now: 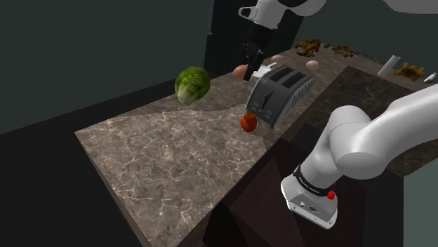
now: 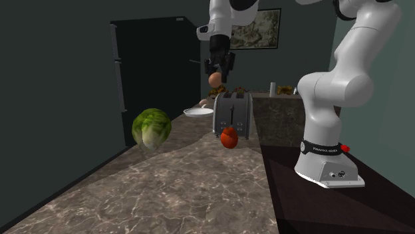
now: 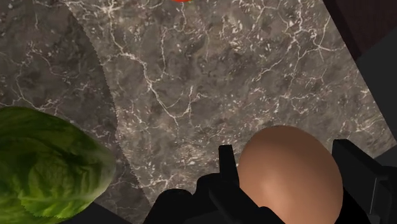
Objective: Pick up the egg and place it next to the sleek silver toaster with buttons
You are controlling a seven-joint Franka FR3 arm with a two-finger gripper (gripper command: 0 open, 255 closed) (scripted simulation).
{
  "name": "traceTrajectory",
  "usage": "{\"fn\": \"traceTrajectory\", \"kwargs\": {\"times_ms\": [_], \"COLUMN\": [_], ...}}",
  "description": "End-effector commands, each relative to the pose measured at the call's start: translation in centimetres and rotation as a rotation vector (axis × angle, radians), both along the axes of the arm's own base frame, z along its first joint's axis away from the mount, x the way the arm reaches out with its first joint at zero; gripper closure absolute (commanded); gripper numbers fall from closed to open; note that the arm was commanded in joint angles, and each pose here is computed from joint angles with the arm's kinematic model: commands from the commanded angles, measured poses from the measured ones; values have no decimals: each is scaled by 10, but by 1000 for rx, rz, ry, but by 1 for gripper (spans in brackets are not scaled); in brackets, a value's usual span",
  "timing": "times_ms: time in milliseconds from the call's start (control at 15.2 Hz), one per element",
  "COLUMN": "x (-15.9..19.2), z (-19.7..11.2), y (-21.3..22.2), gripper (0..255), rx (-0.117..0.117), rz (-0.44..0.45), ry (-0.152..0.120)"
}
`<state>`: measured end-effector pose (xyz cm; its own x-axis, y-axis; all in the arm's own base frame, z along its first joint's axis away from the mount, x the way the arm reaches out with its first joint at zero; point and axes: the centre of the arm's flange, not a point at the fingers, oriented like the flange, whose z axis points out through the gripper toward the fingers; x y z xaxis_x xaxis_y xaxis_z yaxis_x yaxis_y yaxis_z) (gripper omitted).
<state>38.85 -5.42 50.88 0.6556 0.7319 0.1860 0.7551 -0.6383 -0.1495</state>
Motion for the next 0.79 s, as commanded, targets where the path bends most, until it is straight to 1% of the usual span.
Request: {"fn": "traceTrajectory", "kwargs": {"times_ms": [0,726], "x": [7,48], "z": [-2,-2], "y": [-26,-165], "gripper": [255,255], "rx": [-1,-1], "rz": [1,1], "ry": [0,0]}}
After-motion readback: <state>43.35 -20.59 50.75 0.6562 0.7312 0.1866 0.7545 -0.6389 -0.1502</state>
